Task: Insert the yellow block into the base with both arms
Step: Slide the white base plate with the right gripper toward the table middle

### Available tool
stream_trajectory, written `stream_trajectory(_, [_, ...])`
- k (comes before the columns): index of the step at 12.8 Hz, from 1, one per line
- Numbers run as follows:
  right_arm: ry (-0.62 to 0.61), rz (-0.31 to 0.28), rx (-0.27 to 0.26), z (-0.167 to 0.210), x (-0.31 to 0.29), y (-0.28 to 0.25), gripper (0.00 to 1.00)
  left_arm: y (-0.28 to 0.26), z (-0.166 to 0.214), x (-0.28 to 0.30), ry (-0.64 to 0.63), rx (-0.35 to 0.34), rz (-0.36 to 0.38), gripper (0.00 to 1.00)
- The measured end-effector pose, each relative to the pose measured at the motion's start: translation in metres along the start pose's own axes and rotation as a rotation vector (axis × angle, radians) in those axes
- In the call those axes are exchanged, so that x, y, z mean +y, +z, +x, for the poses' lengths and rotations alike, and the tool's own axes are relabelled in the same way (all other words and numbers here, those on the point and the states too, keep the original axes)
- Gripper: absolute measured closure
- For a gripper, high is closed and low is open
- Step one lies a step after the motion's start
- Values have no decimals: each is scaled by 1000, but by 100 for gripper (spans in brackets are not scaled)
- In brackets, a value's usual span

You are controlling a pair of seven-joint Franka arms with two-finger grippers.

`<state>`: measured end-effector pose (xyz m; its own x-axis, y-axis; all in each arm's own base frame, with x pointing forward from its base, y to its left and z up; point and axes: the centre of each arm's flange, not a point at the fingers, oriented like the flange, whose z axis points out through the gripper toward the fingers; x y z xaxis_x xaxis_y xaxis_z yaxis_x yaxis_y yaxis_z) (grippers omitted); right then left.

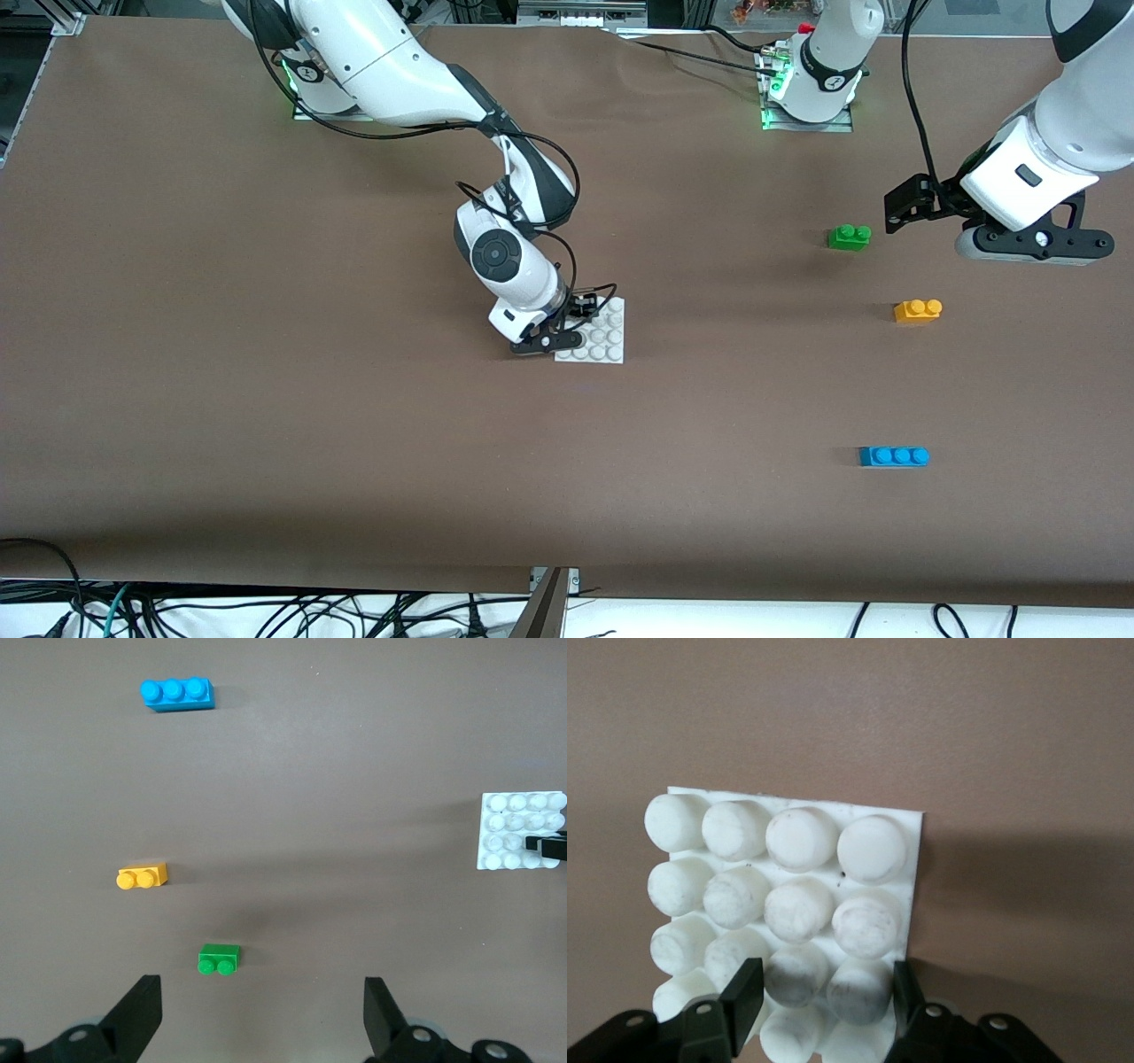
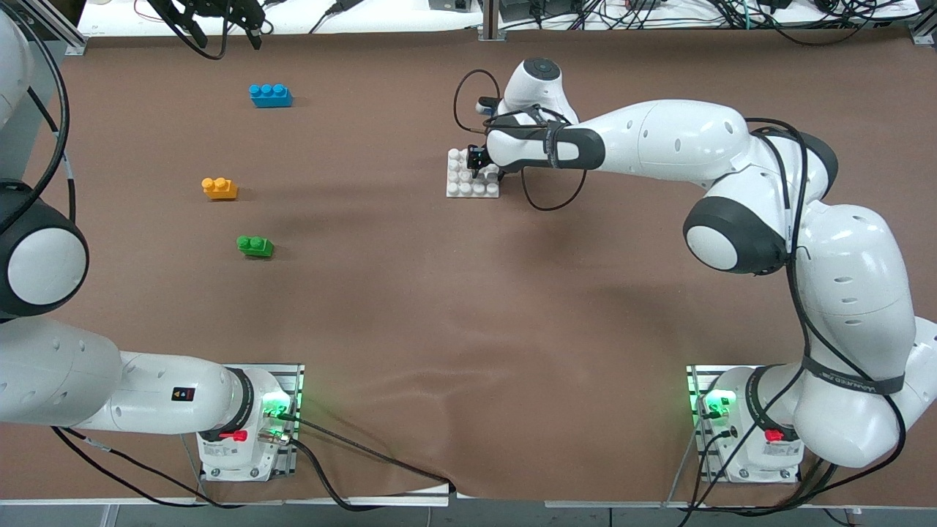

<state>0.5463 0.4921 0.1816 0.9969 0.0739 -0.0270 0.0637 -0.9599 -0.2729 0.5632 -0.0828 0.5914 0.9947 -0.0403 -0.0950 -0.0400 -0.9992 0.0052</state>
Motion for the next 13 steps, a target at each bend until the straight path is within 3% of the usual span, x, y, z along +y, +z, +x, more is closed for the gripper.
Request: stream_trajectory(13, [-28, 14, 39, -10, -15, 11, 30, 0, 0, -1, -2, 0, 0, 0])
